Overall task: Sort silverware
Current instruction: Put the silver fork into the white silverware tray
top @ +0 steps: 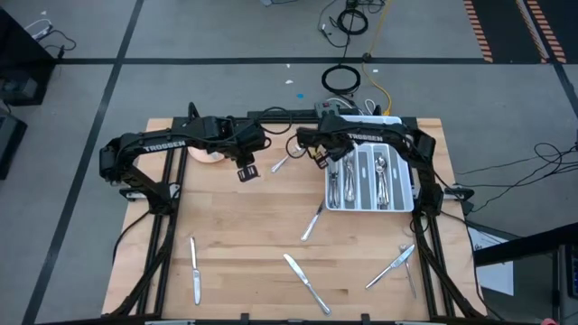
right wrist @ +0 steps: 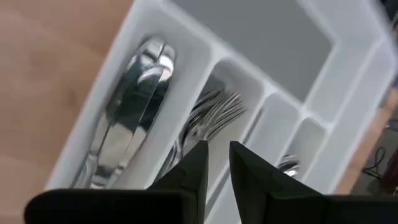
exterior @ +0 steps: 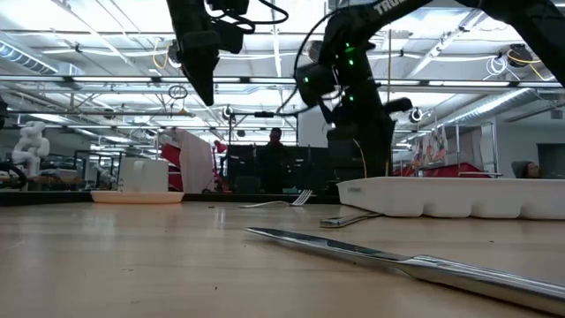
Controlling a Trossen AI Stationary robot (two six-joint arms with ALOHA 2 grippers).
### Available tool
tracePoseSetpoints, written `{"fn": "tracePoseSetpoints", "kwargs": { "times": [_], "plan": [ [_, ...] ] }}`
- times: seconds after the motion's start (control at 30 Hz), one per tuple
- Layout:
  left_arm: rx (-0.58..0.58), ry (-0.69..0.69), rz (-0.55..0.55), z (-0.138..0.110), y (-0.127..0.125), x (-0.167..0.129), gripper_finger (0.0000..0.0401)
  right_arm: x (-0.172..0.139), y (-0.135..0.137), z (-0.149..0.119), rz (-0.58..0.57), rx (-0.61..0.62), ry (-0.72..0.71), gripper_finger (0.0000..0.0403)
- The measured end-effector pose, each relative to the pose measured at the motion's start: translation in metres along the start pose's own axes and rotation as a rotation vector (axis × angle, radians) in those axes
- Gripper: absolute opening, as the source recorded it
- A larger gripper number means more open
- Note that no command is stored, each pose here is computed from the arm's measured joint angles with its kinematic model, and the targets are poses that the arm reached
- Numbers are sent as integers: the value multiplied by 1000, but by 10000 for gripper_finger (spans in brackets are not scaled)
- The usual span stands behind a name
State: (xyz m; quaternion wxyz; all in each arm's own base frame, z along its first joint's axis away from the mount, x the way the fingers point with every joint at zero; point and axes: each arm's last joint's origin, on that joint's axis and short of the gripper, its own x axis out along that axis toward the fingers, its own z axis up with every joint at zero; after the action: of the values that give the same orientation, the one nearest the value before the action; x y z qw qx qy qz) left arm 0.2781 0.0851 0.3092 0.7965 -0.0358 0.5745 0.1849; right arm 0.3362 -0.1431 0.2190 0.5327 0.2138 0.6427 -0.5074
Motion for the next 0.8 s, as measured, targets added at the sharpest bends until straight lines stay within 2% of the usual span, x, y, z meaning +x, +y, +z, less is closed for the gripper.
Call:
{"fn": "tracePoseSetpoints", "kwargs": {
  "times": [0.2, 0.33, 0.8],
  "plan": [
    [1, 5, 4, -1, 0, 0, 93, 34, 8, -15, 25, -3, 84, 61],
    [9, -5, 5, 1, 1, 0, 93, 42, 8, -21, 37, 6, 97, 58],
    [13, -13, 6, 1, 1, 0, 93, 66, 14, -24, 131, 37, 110, 2]
  ]
}}
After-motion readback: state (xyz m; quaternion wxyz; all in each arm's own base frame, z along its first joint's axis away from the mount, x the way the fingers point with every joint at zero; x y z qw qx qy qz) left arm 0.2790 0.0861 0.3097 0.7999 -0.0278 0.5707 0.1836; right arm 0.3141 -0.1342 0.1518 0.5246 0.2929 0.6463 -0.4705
